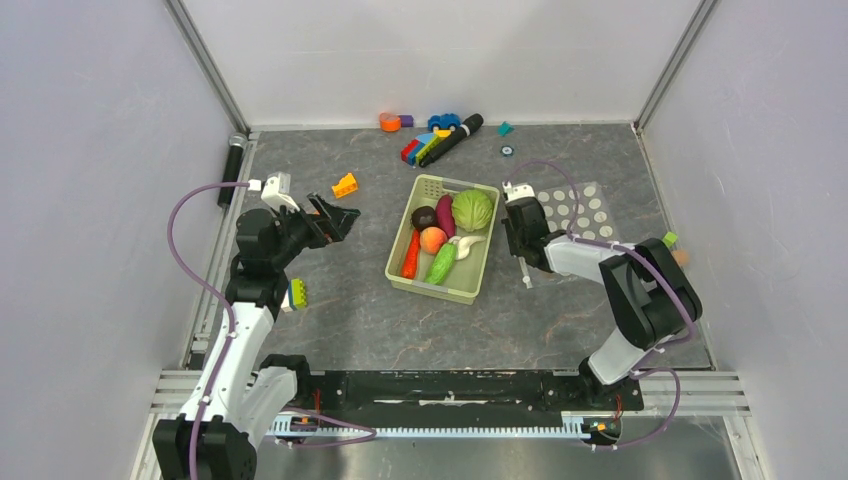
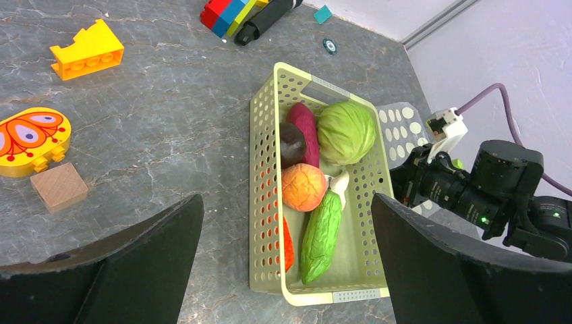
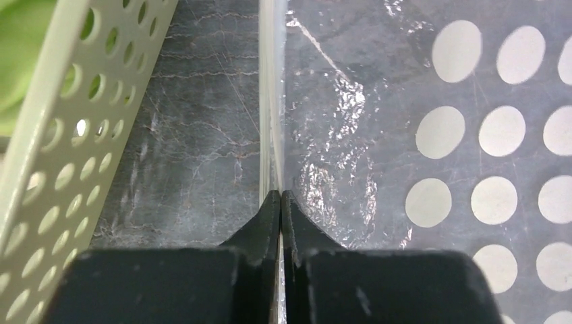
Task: Place the food in the zip-top bag and seal the zipper
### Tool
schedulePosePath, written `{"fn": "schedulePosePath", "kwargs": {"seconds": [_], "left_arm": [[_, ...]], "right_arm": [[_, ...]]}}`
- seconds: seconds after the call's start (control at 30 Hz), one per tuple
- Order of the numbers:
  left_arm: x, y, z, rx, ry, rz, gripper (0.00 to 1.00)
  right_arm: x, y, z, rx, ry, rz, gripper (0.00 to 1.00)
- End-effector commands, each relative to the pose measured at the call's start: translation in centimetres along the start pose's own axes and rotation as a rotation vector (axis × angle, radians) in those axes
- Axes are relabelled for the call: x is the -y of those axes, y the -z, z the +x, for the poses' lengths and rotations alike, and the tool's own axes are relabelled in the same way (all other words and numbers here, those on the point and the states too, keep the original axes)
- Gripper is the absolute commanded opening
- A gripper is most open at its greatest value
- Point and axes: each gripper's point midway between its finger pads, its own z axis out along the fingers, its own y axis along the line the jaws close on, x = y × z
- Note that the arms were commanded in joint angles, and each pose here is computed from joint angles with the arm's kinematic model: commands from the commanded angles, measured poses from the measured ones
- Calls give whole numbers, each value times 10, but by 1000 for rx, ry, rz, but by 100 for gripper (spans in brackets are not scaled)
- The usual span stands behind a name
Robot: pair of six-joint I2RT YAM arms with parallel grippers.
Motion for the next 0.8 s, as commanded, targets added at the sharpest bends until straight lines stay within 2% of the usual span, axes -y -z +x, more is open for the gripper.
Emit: {"fn": "schedulePosePath", "kwargs": {"seconds": [0.0, 0.1, 0.2, 0.37, 0.57, 0.77], "left_arm": [[6, 3, -8, 24, -56, 27, 100], [6, 3, -7, 22, -50, 28, 100], [8, 1, -5, 4, -45, 43, 100], [41, 2, 7, -45, -46, 231, 100], [46, -7, 27, -108, 10, 216, 100], [78, -23, 69, -217, -48, 174, 100]], "right_arm": [[3, 17, -15, 81, -72, -6, 0], [12, 39, -2, 116, -114, -8, 0], [27, 70, 8, 217, -174, 1, 0], [29, 109, 12, 363, -224, -83, 0], [4, 161, -29, 602, -229, -331, 0], [-7, 197, -65, 676, -290, -451, 0]]}}
